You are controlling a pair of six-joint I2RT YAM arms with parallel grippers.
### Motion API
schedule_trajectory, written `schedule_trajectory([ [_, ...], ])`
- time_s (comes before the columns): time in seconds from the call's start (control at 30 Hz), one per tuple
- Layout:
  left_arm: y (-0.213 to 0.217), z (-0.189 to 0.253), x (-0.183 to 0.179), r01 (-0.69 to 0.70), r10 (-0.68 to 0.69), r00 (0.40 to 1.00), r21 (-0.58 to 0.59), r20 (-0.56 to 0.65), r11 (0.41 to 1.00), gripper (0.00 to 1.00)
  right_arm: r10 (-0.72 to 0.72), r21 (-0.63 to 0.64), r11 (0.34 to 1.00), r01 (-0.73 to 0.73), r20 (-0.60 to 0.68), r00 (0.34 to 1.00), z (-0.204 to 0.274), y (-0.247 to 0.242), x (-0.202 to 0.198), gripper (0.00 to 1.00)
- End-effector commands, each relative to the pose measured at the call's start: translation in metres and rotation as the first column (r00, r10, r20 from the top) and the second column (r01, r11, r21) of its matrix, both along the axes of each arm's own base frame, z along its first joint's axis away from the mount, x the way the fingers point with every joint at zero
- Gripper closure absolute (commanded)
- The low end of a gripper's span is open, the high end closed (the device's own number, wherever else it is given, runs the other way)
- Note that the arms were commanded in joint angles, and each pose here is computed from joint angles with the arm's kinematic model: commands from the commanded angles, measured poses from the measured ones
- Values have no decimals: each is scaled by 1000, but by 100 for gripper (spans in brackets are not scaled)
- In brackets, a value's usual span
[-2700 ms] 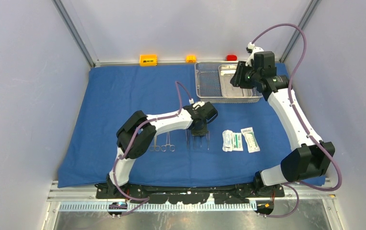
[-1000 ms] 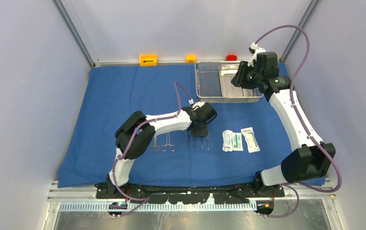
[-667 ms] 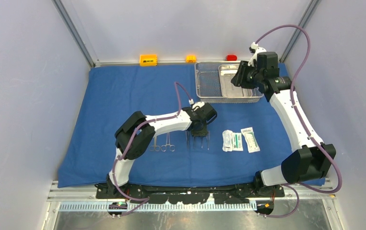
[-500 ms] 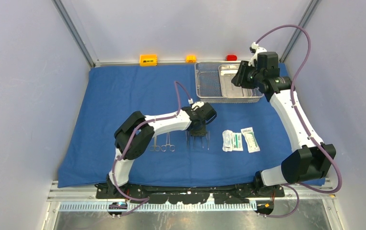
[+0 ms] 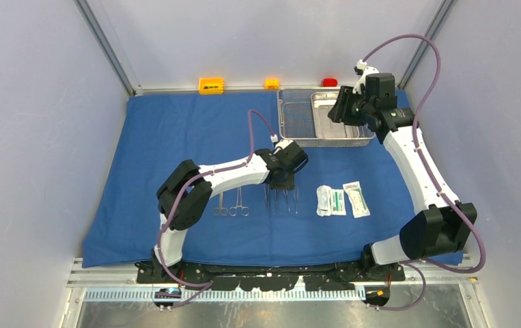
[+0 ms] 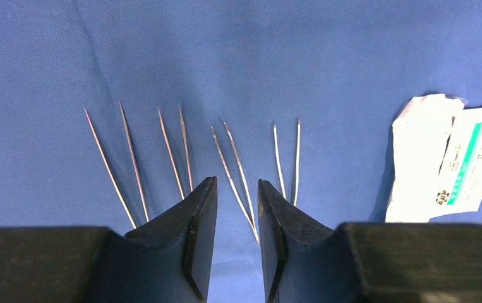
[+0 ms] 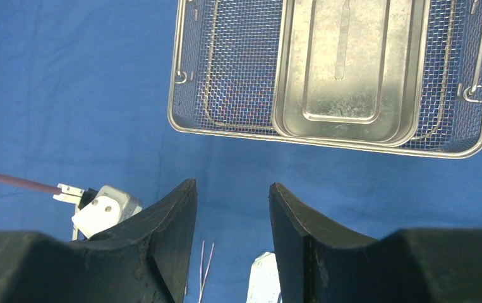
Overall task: Open and lay out the surgical kit
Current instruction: Place the medical item in the surgical kit.
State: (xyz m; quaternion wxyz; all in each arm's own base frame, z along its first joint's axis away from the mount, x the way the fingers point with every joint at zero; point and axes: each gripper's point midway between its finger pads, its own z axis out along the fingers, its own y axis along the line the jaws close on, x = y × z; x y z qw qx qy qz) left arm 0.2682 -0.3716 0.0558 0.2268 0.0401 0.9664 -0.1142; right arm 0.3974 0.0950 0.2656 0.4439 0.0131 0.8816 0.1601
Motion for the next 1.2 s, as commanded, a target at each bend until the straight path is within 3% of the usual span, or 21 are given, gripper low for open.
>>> schedule_trajectory([
  [0.0, -7, 32, 8, 20, -18, 997, -40, 71, 999, 68, -7, -7, 1000, 7, 85, 996, 25, -2, 14, 49],
  [1.17, -6, -12, 12, -16, 14, 999, -44, -44, 999, 68, 11, 16, 1000, -12, 65, 998, 17, 2, 9, 48],
])
